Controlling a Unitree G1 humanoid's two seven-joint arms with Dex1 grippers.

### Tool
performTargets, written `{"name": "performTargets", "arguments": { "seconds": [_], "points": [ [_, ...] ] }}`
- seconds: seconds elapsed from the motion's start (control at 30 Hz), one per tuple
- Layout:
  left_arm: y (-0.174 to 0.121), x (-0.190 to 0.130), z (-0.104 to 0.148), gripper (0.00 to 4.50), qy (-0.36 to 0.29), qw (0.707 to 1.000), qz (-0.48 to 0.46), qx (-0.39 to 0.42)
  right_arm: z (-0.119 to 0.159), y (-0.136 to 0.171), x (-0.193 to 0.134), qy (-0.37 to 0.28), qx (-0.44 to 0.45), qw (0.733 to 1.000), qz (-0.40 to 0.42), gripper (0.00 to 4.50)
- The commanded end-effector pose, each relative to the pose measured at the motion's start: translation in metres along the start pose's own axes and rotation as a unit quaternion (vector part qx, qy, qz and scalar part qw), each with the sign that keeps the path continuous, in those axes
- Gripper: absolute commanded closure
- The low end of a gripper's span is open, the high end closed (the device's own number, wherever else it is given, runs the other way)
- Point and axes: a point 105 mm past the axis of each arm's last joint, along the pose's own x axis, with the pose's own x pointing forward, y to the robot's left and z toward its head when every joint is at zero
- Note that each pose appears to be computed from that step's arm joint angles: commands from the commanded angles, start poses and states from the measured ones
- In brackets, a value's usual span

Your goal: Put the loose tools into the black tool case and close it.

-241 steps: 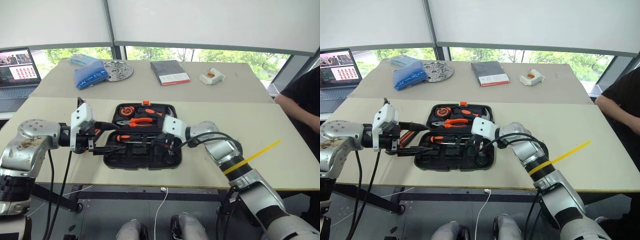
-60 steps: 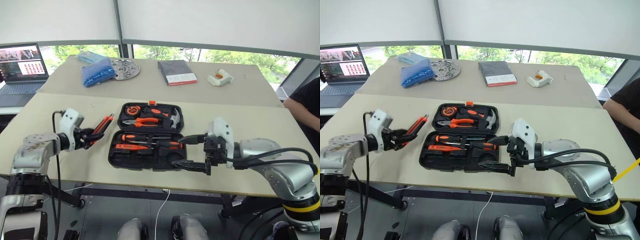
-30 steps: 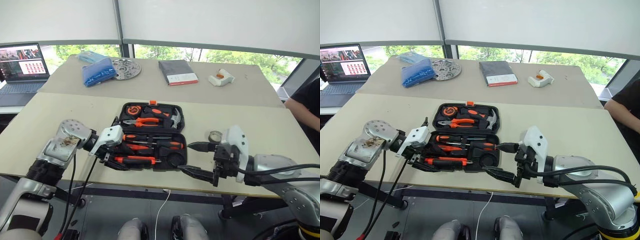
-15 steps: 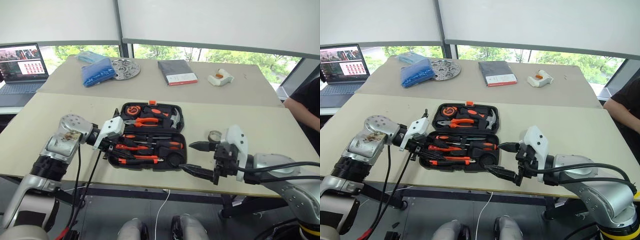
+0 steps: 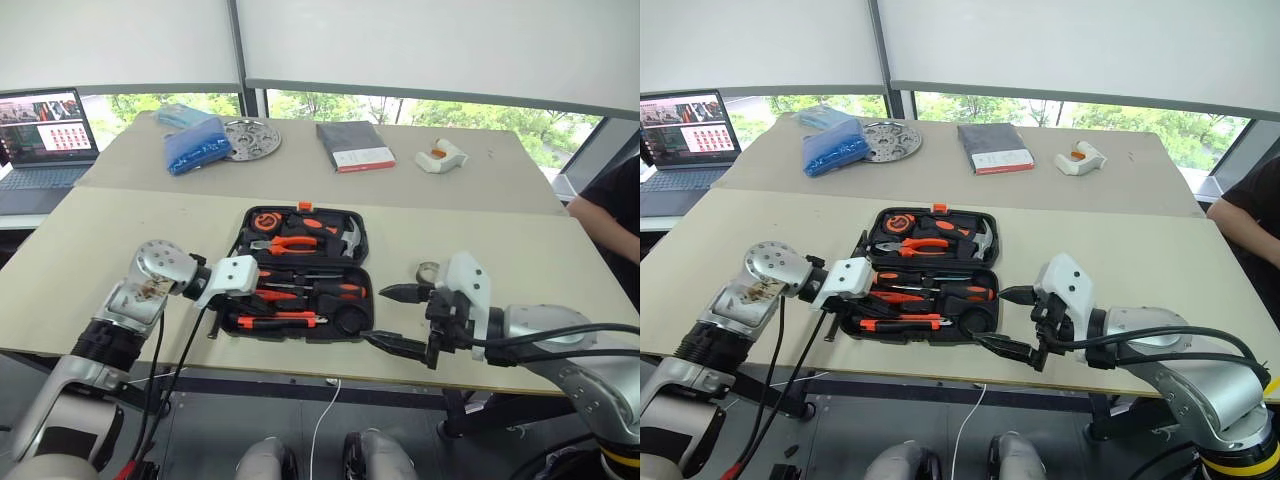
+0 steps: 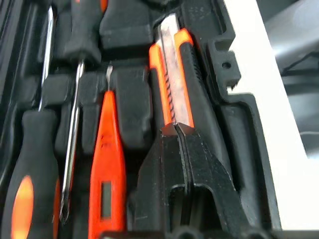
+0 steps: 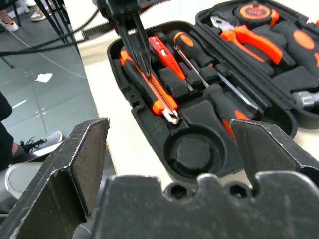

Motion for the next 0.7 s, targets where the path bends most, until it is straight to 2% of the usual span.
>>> {"name": "performTargets", "arguments": {
  "seconds": [0.03,0.2,0.33,0.57,0.7],
  "points": [
    [-0.005,0.002,-0.017,4.49,0.014,0.999,-0.002,-0.042,0.01,0.0,0.0,-0.017,-0.024,1.0,0.002,0.0],
    [0.01,-0.027,0.011,4.49,-0.059,0.994,0.028,-0.085,0.007,0.0,-0.002,-0.012,-0.023,1.0,0.0,0.0],
    [0.004,-0.036,0.026,4.49,-0.082,0.992,0.008,-0.096,0.005,0.0,-0.003,-0.012,-0.021,1.0,0.0,0.0],
    [-0.017,-0.024,0.011,4.49,-0.038,0.996,-0.025,-0.081,0.005,0.0,-0.001,-0.014,-0.02,1.0,0.003,0.0],
    [-0.023,-0.003,-0.022,4.49,0.047,0.998,-0.019,-0.041,0.006,-0.001,0.0,-0.016,-0.015,1.0,0.003,0.0]
  ]
}}
